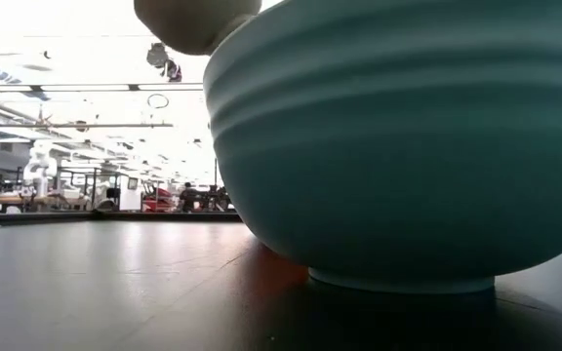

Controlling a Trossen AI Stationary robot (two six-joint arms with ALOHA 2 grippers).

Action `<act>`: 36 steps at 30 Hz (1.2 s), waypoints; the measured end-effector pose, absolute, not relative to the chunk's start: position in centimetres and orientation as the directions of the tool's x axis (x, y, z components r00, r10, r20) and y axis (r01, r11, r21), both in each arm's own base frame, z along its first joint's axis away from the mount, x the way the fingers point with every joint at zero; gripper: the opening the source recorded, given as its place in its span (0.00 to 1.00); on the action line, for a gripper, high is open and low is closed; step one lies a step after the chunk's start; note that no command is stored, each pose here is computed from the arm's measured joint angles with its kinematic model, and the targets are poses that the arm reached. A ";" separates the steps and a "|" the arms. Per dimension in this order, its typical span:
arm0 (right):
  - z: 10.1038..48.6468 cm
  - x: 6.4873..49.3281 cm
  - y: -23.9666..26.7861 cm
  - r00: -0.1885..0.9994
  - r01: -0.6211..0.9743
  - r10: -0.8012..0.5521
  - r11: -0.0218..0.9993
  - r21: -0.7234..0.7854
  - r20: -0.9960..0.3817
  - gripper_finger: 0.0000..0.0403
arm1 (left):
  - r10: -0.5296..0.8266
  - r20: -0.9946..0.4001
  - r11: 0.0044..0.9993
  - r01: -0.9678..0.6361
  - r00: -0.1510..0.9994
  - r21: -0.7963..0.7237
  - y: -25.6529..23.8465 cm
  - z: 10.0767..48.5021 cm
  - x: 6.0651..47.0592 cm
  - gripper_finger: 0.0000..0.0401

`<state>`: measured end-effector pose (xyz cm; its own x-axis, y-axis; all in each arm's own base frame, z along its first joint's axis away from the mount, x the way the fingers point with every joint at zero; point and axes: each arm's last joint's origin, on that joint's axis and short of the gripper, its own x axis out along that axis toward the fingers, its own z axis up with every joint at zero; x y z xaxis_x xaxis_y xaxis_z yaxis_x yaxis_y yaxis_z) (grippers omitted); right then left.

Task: Nest bowls inside each other
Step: Stack the gray bowl on the light blue bowl

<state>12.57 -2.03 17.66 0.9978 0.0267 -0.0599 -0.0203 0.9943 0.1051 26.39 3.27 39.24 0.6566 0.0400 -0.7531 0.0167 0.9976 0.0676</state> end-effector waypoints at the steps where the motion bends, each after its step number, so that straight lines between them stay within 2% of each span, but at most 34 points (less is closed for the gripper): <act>1: 17.6 12.6 -2.0 0.998 -0.020 0.027 0.994 0.106 -0.060 0.62 | 0.044 -0.743 0.996 0.029 0.668 0.085 3.2 39.4 26.8 0.01; 6: 17.6 12.6 -2.0 0.998 -0.020 0.027 0.994 0.110 -0.061 0.62 | 0.046 -0.672 0.987 0.070 0.739 0.144 3.3 40.4 28.6 0.01; 10: 17.6 12.6 -2.0 0.998 -0.020 0.027 0.994 0.111 -0.062 0.62 | 0.049 -0.666 0.983 0.083 0.744 0.165 3.9 40.0 29.5 0.01; 14: 17.6 12.6 -2.0 0.998 -0.020 0.027 0.993 0.115 -0.062 0.62 | 0.076 -0.708 0.987 0.047 0.702 0.153 5.5 38.7 30.3 0.01; 17: 17.6 12.6 -2.0 0.998 -0.019 0.027 0.993 0.119 -0.062 0.62 | 0.086 -0.780 0.990 0.034 0.620 0.136 6.6 37.6 30.6 0.01; 22: 17.6 12.6 -2.0 0.998 -0.019 0.027 0.993 0.119 -0.061 0.62 | 0.085 -0.835 0.994 0.012 0.543 0.108 7.8 37.9 32.0 0.01; 28: 17.7 12.6 -2.0 0.998 -0.020 0.027 0.992 0.122 -0.056 0.62 | 0.054 -0.858 0.994 0.055 0.511 0.095 7.1 39.7 34.4 0.01; 36: 17.7 12.6 -2.0 0.998 -0.020 0.027 0.992 0.121 -0.056 0.62 | 0.065 -0.918 0.992 0.075 0.391 0.102 5.9 38.3 37.4 0.01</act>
